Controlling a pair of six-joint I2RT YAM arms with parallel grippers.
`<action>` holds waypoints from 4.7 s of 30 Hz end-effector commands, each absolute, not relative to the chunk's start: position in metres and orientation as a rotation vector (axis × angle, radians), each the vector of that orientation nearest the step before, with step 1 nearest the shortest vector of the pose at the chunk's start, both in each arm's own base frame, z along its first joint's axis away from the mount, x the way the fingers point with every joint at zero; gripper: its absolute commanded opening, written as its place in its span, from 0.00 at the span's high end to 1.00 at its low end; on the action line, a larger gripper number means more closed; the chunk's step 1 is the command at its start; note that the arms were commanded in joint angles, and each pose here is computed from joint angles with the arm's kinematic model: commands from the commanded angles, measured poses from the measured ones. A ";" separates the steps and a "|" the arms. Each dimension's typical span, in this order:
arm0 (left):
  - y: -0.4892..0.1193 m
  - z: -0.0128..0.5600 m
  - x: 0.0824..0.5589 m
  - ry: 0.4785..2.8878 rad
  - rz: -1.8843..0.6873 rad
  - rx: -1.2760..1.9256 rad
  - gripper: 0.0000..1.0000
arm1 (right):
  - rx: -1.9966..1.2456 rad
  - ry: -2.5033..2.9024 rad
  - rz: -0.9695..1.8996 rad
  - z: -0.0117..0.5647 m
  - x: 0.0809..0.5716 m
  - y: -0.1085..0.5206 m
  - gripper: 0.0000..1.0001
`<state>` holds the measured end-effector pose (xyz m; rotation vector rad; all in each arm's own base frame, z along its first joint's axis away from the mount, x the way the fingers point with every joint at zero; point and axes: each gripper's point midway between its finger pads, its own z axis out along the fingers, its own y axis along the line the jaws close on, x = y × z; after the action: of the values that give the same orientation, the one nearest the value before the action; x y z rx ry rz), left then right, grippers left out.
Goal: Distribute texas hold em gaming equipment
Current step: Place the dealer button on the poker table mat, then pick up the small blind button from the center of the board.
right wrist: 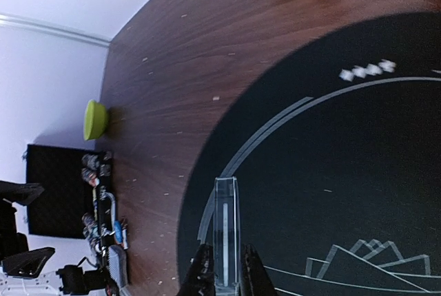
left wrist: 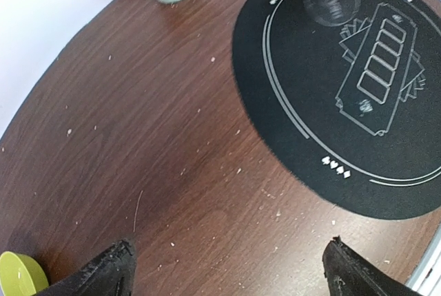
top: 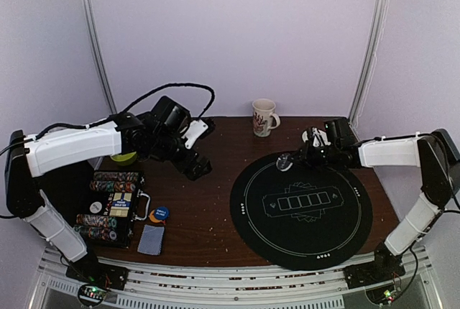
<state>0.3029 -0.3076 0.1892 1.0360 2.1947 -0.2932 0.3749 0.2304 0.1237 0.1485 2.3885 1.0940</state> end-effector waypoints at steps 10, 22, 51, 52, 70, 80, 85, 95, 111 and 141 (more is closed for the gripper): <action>-0.267 0.141 0.310 2.362 -0.174 0.886 0.02 | 0.427 2.357 0.856 0.075 0.404 0.161 1.00; -0.262 0.142 0.309 2.374 -0.150 0.876 0.02 | 0.498 2.432 0.702 0.052 0.397 0.143 0.64; -0.182 0.065 0.220 2.904 -0.123 0.605 0.06 | 0.022 2.364 0.337 0.148 0.382 0.172 0.44; -0.186 0.063 0.222 2.892 -0.141 0.613 0.06 | 0.018 2.368 0.334 0.146 0.381 0.172 0.44; -0.183 0.035 0.251 2.859 0.018 0.655 0.13 | -0.008 2.417 0.304 0.125 0.376 0.170 0.44; -0.184 0.029 0.255 2.851 0.028 0.701 0.29 | -0.017 2.426 0.293 0.122 0.375 0.169 0.44; -0.179 0.030 0.259 2.853 0.022 0.682 0.35 | -0.017 2.428 0.293 0.122 0.375 0.169 0.44; -0.184 0.025 0.253 2.875 -0.055 0.706 0.37 | -0.023 2.429 0.280 0.122 0.376 0.168 0.44; -0.170 0.022 0.248 2.936 0.025 0.622 0.33 | -0.037 2.437 0.267 0.122 0.375 0.167 0.44; -0.180 0.032 0.249 2.910 -0.073 0.629 0.58 | -0.048 2.427 0.252 0.130 0.377 0.166 0.44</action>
<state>0.2432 -0.1742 0.0228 0.6393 2.9400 -0.0191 0.3756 0.1690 0.1196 -0.0440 2.4402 0.2850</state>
